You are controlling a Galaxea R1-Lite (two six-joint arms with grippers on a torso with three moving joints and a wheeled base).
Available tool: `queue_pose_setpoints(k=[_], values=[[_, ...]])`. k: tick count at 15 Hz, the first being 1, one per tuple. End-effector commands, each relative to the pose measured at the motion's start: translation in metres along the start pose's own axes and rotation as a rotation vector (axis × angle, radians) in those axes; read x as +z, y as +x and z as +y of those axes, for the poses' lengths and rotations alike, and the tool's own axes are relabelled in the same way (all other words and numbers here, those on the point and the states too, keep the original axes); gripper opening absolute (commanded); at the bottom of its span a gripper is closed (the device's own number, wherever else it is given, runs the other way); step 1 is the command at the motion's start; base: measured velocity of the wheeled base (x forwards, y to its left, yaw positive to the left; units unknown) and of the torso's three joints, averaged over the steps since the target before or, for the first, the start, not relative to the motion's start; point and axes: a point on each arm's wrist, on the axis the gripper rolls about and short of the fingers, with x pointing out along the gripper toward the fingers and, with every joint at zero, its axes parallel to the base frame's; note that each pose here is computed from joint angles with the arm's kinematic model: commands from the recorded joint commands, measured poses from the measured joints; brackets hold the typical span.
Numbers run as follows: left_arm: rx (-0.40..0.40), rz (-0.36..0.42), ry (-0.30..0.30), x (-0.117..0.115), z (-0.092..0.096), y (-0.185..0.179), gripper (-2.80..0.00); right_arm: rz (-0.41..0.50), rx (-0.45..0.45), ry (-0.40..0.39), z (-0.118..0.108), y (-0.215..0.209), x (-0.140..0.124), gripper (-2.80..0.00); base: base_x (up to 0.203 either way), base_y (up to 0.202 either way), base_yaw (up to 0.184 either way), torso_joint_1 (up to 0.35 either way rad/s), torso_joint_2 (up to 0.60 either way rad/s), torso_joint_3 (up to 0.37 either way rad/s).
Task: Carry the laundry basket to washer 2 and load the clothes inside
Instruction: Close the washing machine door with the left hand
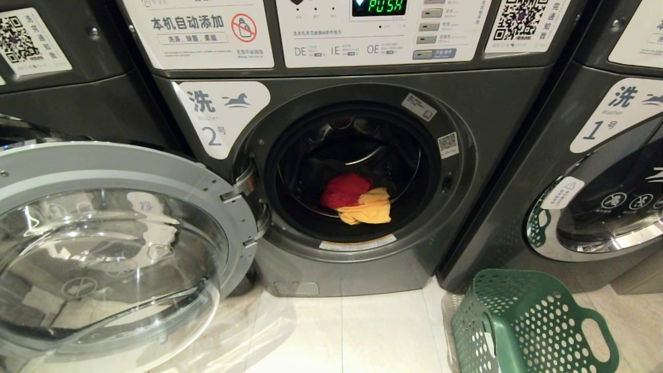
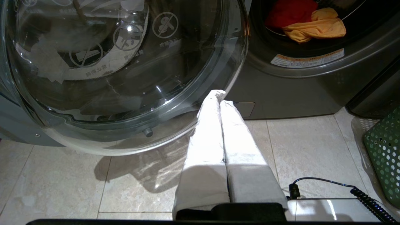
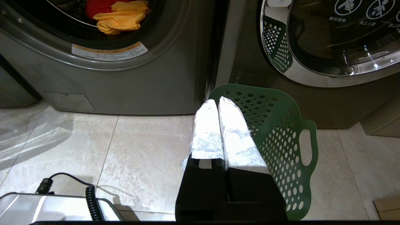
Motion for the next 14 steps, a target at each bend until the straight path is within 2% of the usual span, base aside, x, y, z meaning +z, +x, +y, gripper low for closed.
queue_pose_setpoints(k=[1, 3, 11, 14], values=[[0.000, 0.001, 0.000, 0.0000, 0.0000, 0.0001, -2.80, 0.001, 0.000, -0.001, 0.0000, 0.0001, 0.0001, -2.80, 0.000, 0.000, 0.000, 0.000, 0.00, 0.000], [0.000, 0.001, 0.000, 0.0000, 0.0000, 0.0001, -2.80, 0.001, 0.000, 0.001, 0.0000, 0.0001, 0.0001, -2.80, 0.000, 0.000, 0.000, 0.000, 0.00, 0.000], [0.000, 0.001, 0.000, 0.0000, 0.0000, 0.0001, -2.80, 0.001, 0.001, 0.001, 0.0000, 0.0001, 0.0001, -2.80, -0.189, 0.000, 0.001, 0.003, 0.00, 0.004], [0.000, 0.001, 0.000, 0.0000, 0.0000, 0.0001, -2.80, 0.001, 0.001, 0.001, 0.0000, 0.0001, 0.0001, -2.80, -0.049, 0.000, 0.000, -0.002, 0.00, 0.002]])
